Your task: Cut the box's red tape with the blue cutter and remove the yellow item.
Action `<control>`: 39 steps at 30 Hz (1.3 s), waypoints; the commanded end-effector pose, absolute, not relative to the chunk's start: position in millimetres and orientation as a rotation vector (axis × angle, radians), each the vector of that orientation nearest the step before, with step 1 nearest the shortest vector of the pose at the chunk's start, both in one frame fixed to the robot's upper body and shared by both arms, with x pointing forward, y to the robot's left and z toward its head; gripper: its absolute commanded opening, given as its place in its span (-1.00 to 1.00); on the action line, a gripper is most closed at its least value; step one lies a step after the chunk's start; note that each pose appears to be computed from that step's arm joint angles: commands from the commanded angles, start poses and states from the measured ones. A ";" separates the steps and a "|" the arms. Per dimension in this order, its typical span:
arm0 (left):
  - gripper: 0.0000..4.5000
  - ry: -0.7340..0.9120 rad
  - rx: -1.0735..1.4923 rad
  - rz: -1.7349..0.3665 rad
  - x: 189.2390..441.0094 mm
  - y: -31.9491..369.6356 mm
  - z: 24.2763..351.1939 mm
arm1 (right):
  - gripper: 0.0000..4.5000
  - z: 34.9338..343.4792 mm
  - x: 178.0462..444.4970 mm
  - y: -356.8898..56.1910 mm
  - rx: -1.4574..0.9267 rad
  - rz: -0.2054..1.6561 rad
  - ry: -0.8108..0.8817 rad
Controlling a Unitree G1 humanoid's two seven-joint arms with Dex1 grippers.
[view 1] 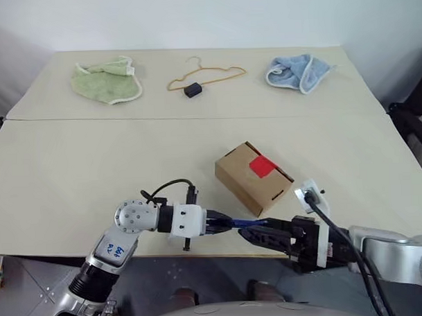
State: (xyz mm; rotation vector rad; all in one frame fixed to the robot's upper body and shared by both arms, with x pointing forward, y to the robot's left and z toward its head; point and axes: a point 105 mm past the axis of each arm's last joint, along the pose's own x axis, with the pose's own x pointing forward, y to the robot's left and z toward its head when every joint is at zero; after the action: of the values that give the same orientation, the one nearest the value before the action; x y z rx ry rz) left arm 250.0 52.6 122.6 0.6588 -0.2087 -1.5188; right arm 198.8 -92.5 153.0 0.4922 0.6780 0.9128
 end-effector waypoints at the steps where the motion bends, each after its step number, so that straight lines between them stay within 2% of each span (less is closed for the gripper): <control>1: -0.81 -0.251 0.670 -1.514 247.8 47.8 129.8 | 1.00 151.4 203.1 -88.2 0.497 0.907 0.685; 2: -0.81 -0.250 0.669 -1.512 248.0 47.6 129.6 | 1.00 149.9 204.5 -87.4 0.496 0.905 0.688; 5: -0.81 -0.251 0.666 -1.505 248.4 47.2 129.7 | 0.74 146.2 210.0 -84.6 0.499 0.895 0.687; 12: -0.81 -0.250 0.667 -1.493 249.4 47.4 130.3 | -0.29 141.6 219.5 -84.1 0.502 0.872 0.676; 38: -0.81 -0.254 0.682 -1.493 251.9 47.3 131.6 | -0.29 139.2 228.7 -97.3 0.504 0.845 0.643; 39: -0.81 -0.254 0.683 -1.493 252.1 47.3 131.7 | -0.46 139.3 228.3 -96.9 0.507 0.849 0.643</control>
State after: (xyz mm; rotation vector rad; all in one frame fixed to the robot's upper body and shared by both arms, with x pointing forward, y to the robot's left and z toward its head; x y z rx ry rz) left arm 254.8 51.1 124.1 0.6678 -0.2064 -1.4869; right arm 225.5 -95.0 132.2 0.5063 0.6760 0.8458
